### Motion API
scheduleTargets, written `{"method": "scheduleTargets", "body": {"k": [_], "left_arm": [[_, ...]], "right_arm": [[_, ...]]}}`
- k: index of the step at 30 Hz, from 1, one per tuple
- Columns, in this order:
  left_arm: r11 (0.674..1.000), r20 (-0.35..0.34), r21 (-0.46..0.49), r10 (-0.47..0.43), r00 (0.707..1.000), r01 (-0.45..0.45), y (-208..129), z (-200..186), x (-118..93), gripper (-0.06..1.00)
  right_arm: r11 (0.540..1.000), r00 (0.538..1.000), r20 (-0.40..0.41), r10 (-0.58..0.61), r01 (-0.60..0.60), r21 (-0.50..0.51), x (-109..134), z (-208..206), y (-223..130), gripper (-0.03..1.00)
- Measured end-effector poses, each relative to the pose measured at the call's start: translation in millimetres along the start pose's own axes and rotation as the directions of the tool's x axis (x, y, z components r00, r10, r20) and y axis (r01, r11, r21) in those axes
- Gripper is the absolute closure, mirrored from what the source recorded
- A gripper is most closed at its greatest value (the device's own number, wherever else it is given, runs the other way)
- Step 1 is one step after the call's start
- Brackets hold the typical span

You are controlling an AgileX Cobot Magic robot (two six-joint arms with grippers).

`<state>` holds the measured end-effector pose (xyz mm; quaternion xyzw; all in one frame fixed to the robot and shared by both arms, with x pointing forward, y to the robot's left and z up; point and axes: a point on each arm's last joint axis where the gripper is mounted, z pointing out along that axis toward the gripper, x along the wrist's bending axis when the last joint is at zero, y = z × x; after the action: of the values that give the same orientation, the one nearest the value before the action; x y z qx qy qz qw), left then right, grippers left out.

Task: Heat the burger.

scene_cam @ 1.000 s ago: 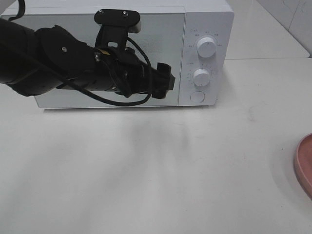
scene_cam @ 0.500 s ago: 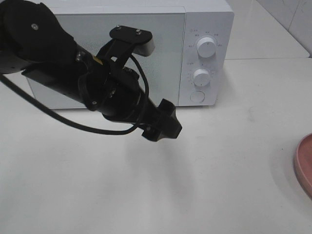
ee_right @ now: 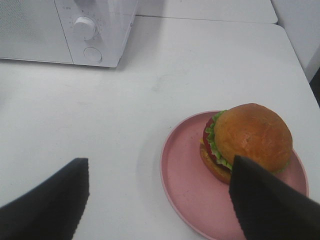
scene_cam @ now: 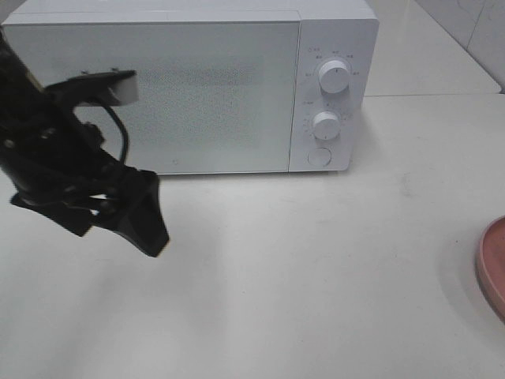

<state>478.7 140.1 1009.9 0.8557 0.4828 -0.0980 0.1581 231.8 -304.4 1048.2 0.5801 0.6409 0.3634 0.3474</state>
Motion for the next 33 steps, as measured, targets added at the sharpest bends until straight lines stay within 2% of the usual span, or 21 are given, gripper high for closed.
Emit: {"method": "scheduleTargets", "body": {"k": [1,2,4,5,7,8,9,11,12,13,14,16,21,27,33], "left_arm": [[1.0,0.0,0.0,0.0,1.0,0.0,0,0,0,-0.04],[0.998,-0.012,-0.013,-0.059,0.998,0.059,-6,-17,14,-0.04],[0.996,-0.022,-0.028,-0.087,0.996,0.087,-9,-25,22,-0.04],[0.988,-0.046,-0.068,-0.145,0.988,0.142,-16,-44,36,-0.04],[0.983,-0.059,-0.083,-0.169,0.984,0.163,-20,-52,42,-0.04],[0.97,-0.09,-0.126,-0.219,0.972,0.207,-30,-70,53,-0.04],[0.97,-0.09,-0.126,-0.219,0.972,0.207,-30,-70,53,-0.04],[0.943,-0.14,-0.201,-0.296,0.945,0.265,-49,-97,68,-0.04],[0.943,-0.14,-0.201,-0.296,0.945,0.265,-49,-97,68,-0.04],[0.925,-0.164,-0.25,-0.333,0.928,0.287,-59,-112,72,-0.04],[0.925,-0.164,-0.25,-0.333,0.928,0.287,-59,-112,72,-0.04],[0.9,-0.188,-0.319,-0.368,0.911,0.298,-75,-129,71,-0.04],[0.883,-0.199,-0.379,-0.371,0.907,0.278,-95,-134,60,-0.04],[0.871,-0.215,-0.417,-0.373,0.903,0.26,-136,-115,45,-0.04],[0.858,-0.228,-0.457,-0.368,0.901,0.235,-164,-103,34,-0.04]], "right_arm": [[1.0,1.0,0.0,0.0,0.0,0.0,0,0,0,0.21],[1.0,1.0,0.0,0.0,0.0,0.0,0,0,0,0.21],[1.0,1.0,0.0,0.001,-0.001,0.0,0,0,0,0.21],[1.0,1.0,0.0,0.001,-0.001,0.0,0,0,0,0.21],[1.0,1.0,0.0,0.001,-0.001,0.0,0,0,0,0.21],[1.0,1.0,0.0,0.002,-0.002,0.0,0,0,0,0.21],[1.0,1.0,0.0,0.002,-0.002,0.0,0,0,0,0.21],[1.0,1.0,0.0,0.002,-0.002,0.0,0,0,0,0.21],[1.0,1.0,0.0,0.002,-0.002,0.0,0,0,0,0.21],[1.0,1.0,0.0,0.002,-0.002,0.0,0,0,0,0.21],[1.0,1.0,0.0,0.002,-0.002,0.0,0,0,0,0.21],[1.0,1.0,0.0,0.002,-0.002,0.0,0,0,0,0.21],[1.0,1.0,0.0,0.002,-0.002,0.0,0,0,0,0.21],[1.0,1.0,0.0,0.002,-0.002,0.0,0,0,0,0.21],[1.0,1.0,0.0,0.003,-0.003,0.0,0,0,0,0.21]]}}
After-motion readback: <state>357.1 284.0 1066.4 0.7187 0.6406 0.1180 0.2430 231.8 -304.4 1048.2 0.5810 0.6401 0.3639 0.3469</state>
